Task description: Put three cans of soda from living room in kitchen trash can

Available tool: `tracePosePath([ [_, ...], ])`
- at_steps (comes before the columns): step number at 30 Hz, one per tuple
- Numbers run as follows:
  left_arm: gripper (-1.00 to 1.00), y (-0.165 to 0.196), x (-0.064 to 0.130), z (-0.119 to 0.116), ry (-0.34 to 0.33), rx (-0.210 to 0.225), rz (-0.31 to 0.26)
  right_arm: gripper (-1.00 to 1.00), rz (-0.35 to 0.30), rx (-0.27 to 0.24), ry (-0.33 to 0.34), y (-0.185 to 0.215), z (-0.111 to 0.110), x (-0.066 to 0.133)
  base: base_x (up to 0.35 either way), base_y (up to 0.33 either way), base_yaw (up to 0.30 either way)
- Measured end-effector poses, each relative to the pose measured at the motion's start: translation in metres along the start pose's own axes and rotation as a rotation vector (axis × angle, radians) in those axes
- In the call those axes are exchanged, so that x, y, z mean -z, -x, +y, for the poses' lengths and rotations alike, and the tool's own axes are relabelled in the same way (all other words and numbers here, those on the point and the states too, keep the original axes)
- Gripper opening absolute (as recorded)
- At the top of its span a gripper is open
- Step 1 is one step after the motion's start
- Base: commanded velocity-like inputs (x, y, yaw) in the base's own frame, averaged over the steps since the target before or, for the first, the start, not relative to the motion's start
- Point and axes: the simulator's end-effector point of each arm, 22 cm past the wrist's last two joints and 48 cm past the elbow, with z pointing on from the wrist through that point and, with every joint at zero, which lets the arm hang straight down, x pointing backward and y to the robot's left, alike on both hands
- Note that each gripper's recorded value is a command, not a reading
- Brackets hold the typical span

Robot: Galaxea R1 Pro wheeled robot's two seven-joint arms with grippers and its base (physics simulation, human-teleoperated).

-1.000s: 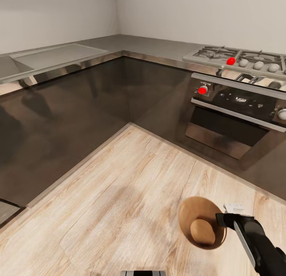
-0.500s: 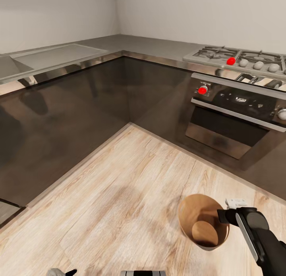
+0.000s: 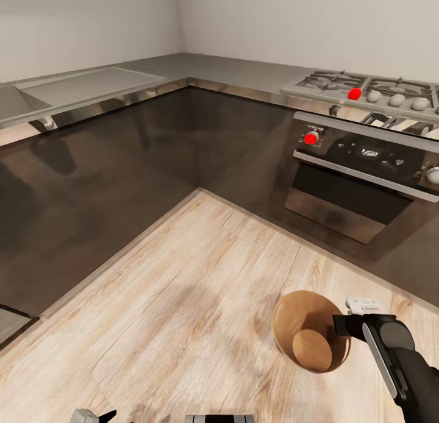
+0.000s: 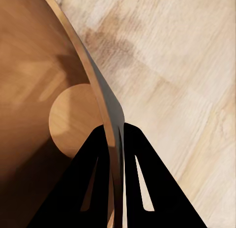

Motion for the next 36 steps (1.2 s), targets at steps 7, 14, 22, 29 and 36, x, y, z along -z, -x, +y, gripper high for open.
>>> tracePosePath([
  [7, 1.00, -0.0004, 0.0001, 0.0002, 0.001, 0.001, 0.001, -1.00, -0.001, 0.001, -0.002, 0.0003, -0.0005, 0.0001, 0.000, 0.000, 0.000],
  [14, 1.00, -0.0004, 0.0007, 0.0011, 0.002, 0.000, 0.001, -1.00, -0.001, 0.001, -0.002, 0.0003, -0.0005, 0.0000, 0.000, 0.000, 0.000],
  [22, 1.00, -0.0005, 0.0006, 0.0006, 0.001, 0.000, 0.001, -1.00, -0.002, 0.001, -0.002, 0.0007, -0.0004, 0.0005, 0.000, 0.000, 0.000],
  [29, 1.00, 0.0030, 0.0013, -0.0006, -0.001, -0.008, -0.006, -1.00, -0.013, -0.002, 0.001, 0.0044, -0.0005, 0.0045, 0.000, 0.000, 0.000],
  [36, 1.00, 0.0067, 0.0018, -0.0022, -0.004, -0.015, -0.015, -1.00, -0.025, -0.004, 0.002, 0.0082, -0.0011, 0.0088, 0.000, 0.000, 0.000],
])
